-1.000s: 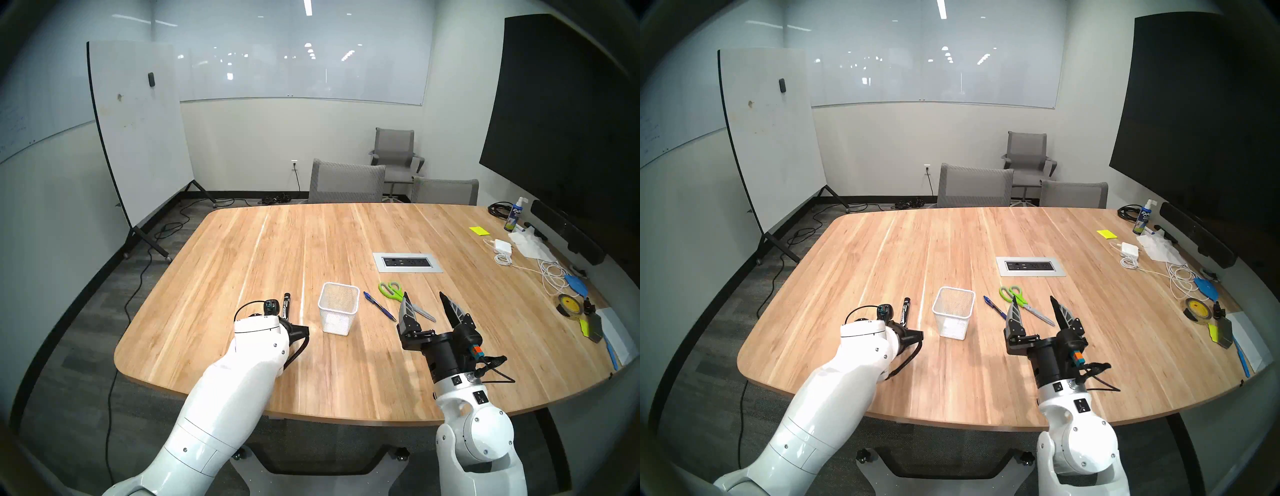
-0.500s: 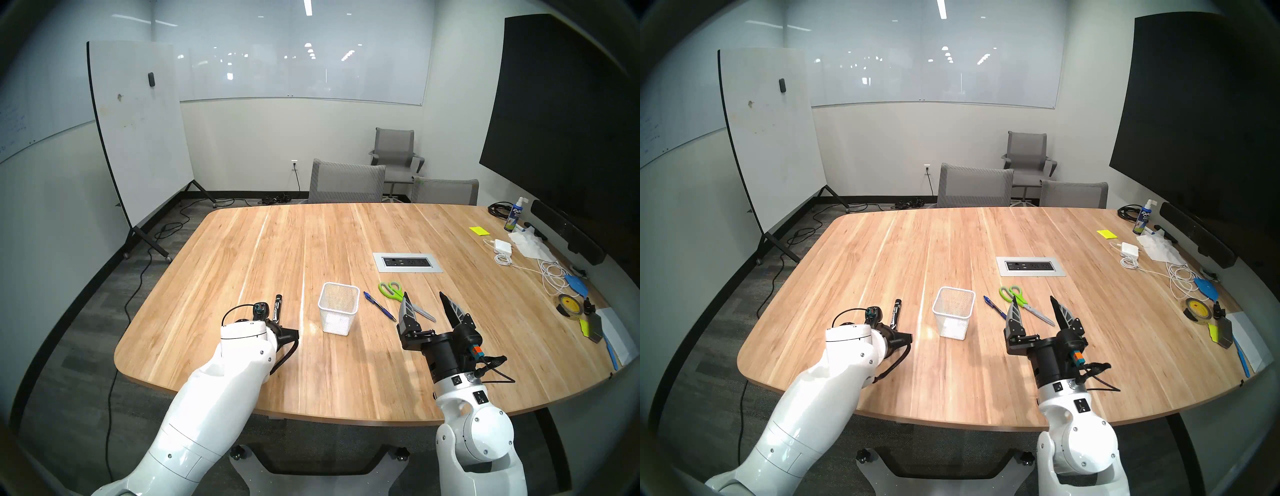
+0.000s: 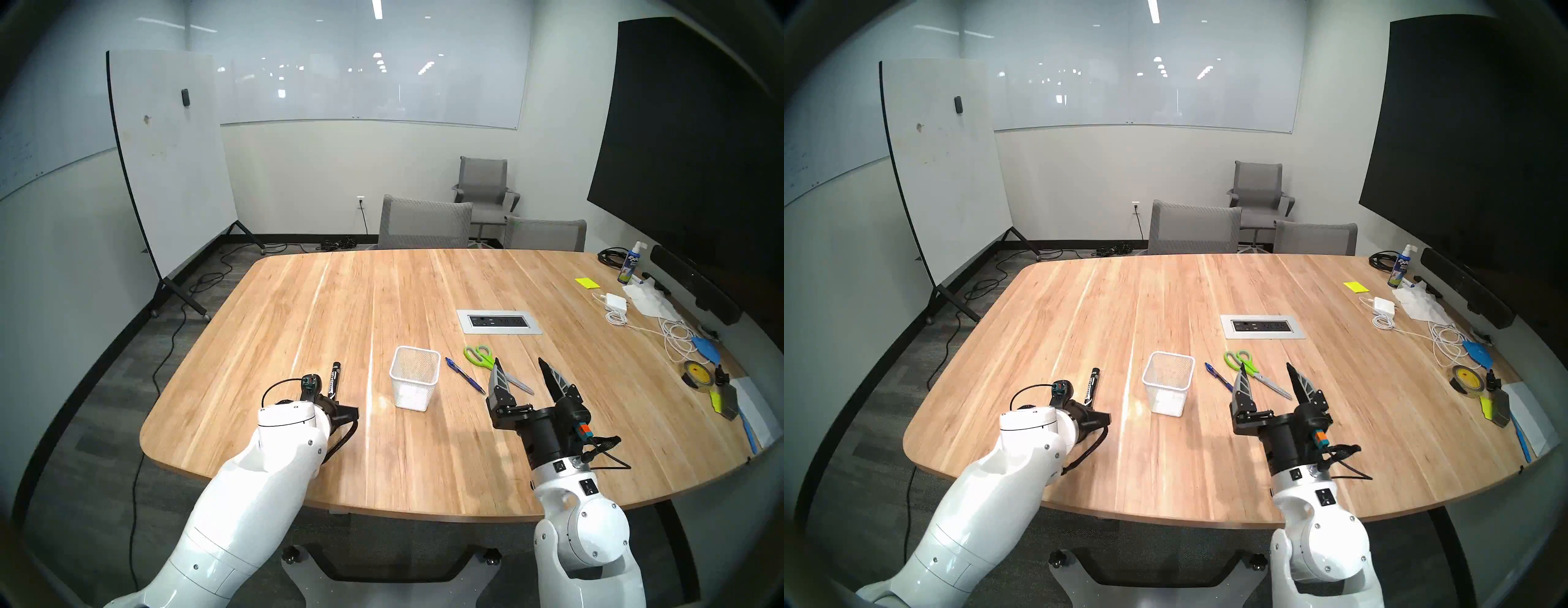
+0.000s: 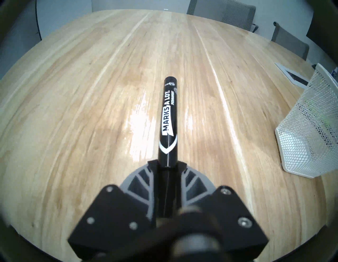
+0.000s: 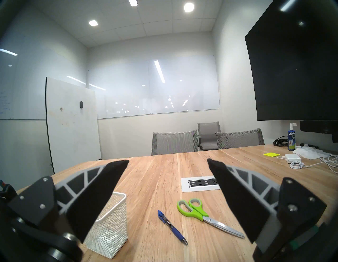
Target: Place the pen, the marker, and the scissors into the pen holder
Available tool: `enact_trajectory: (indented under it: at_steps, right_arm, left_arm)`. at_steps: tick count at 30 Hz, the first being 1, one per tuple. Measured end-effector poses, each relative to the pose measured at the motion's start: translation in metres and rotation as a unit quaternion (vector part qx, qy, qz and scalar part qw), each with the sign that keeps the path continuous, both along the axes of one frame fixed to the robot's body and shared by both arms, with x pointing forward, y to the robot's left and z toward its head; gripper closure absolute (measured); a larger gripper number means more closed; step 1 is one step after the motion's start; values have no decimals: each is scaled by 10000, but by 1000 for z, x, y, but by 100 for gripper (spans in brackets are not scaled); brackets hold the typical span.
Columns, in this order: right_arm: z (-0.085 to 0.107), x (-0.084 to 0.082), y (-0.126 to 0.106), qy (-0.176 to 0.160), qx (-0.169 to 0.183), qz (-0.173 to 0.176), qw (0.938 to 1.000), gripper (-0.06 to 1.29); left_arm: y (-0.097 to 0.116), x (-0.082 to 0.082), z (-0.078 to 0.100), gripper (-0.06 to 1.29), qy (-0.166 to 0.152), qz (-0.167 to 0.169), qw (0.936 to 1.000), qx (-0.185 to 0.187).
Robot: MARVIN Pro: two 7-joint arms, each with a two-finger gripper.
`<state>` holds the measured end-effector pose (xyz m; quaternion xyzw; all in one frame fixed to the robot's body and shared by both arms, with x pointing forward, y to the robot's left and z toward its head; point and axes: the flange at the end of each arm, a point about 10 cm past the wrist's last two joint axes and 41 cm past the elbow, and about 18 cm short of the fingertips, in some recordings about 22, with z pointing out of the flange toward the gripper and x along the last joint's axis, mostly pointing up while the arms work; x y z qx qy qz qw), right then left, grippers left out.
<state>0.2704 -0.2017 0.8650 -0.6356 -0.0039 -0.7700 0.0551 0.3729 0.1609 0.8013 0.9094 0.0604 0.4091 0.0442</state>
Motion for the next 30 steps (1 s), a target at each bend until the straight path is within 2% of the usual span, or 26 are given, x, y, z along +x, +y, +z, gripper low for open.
enact_trajectory:
  at_steps: [12,30]
  right_arm:
    - [0,0,0,0,0,0,10000,-2]
    - [0,0,0,0,0,0,10000,-2]
  left_arm:
    - [3,2,19,104,-361,-22,9993,-54]
    - [9,-9,21,106,-678,-86,9977,-40]
